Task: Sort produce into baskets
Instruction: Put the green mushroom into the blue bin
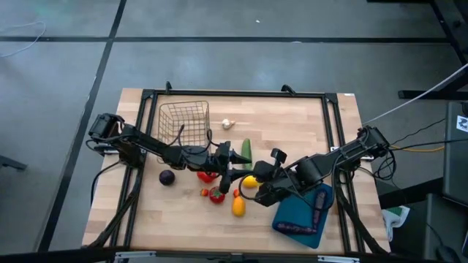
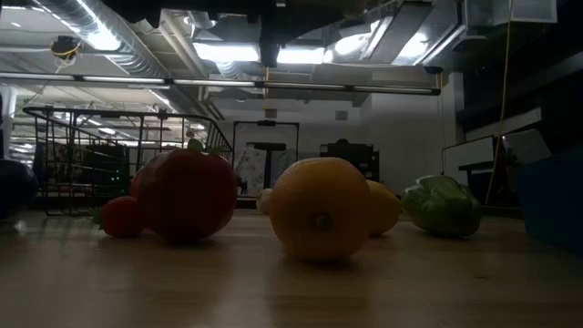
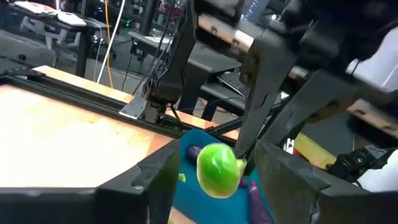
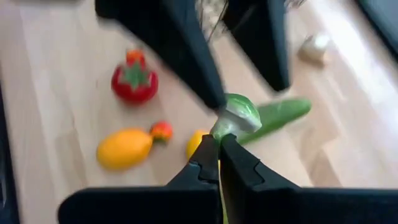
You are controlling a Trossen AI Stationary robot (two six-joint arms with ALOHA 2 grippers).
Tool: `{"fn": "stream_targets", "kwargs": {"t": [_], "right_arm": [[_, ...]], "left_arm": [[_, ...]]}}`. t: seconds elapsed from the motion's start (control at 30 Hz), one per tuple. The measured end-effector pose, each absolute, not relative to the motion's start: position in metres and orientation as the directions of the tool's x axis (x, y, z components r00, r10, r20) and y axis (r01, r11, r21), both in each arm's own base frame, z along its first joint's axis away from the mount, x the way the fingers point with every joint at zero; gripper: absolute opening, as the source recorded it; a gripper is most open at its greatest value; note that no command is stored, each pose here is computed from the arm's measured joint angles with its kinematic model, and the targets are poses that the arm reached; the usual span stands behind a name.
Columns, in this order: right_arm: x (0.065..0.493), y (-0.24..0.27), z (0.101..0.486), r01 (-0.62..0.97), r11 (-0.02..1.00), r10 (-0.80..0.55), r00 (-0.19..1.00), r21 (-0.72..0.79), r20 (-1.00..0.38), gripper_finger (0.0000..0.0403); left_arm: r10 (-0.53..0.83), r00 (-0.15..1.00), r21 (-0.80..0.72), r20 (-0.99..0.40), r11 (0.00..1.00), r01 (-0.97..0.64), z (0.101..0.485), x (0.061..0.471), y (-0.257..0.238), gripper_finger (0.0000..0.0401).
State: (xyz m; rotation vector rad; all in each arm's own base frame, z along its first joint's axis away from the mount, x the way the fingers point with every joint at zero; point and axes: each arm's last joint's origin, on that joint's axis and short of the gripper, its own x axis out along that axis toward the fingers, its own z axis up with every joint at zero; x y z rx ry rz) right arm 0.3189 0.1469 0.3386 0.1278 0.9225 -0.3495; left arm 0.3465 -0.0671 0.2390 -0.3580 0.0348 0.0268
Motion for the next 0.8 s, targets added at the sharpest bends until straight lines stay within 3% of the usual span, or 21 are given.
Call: {"fn": "stream_targets", "kwargs": {"t": [0.23, 0.5, 0.8], "right_arm": [[0.307, 0.149, 0.332, 0.29, 0.956, -0.071, 0.384, 0.047, -0.921, 0.0], [0.291, 0.154, 0.325, 0.237, 0.944, 0.218, 0.077, 0.23, -0.973, 0.0], [0.285, 0.184, 0.3, 0.17, 0.974, 0.17, -0.089, 0.153, -0.981, 0.0]], "left_arm": [[0.025, 0.999, -0.35, -0.039, 0.936, -0.037, 0.239, 0.346, -0.067, 0.0212], [0.028, 0.995, -0.337, -0.096, 0.94, -0.059, 0.233, 0.346, -0.067, 0.021], [0.03, 0.989, -0.322, -0.143, 0.944, -0.075, 0.229, 0.346, -0.067, 0.021]]}}
